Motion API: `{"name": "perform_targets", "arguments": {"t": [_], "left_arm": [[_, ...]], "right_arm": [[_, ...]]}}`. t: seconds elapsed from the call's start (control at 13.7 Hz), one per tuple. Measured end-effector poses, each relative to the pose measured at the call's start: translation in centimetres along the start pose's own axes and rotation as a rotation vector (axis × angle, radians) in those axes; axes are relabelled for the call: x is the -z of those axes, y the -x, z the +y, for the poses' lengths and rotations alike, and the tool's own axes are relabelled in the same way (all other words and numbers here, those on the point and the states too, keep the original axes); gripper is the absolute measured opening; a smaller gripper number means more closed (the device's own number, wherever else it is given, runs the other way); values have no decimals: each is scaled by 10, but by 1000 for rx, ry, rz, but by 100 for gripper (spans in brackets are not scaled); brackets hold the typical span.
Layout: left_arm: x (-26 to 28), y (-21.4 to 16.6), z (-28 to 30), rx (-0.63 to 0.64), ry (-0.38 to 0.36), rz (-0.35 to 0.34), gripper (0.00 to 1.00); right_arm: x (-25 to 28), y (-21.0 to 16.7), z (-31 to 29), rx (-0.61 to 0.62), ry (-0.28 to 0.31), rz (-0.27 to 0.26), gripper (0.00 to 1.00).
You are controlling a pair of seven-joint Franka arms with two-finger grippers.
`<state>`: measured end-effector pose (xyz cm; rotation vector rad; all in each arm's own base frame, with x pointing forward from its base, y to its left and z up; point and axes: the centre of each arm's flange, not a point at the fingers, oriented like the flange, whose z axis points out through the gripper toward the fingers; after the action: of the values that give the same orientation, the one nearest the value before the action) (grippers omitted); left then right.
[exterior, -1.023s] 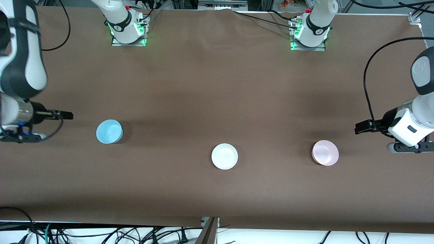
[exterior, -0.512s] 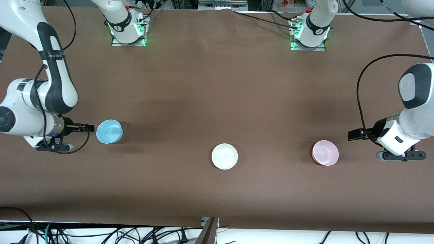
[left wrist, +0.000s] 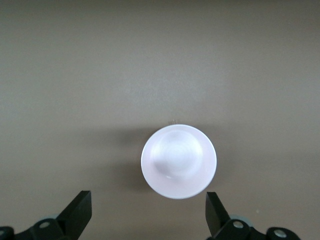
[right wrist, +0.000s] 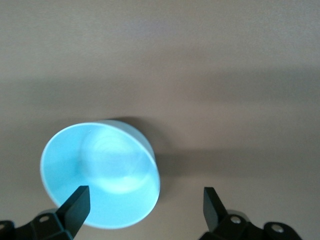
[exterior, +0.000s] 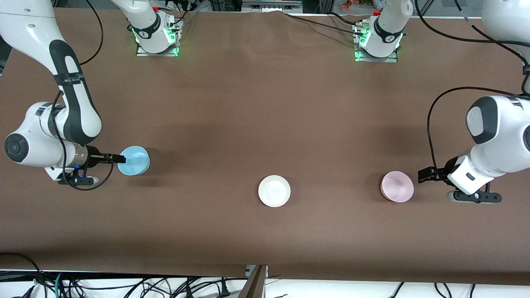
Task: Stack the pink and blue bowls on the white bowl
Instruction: 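Reach the right gripper to the blue bowl while the left gripper reaches the pink bowl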
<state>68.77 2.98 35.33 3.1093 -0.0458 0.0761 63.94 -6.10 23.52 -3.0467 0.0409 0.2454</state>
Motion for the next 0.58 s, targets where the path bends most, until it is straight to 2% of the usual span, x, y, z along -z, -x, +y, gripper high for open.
{"name": "perform_targets", "arguments": {"t": [0.29, 0.37, 0.58], "left_arm": [[-57, 5, -10, -32, -35, 40, 100], [-70, 7, -13, -33, -38, 45, 100], [-94, 12, -22, -27, -35, 61, 98]], "right_arm": [[-20, 4, 3, 17, 5, 16, 97], [-20, 4, 3, 14, 2, 17, 91], [-25, 4, 2, 6, -34, 22, 89]]}}
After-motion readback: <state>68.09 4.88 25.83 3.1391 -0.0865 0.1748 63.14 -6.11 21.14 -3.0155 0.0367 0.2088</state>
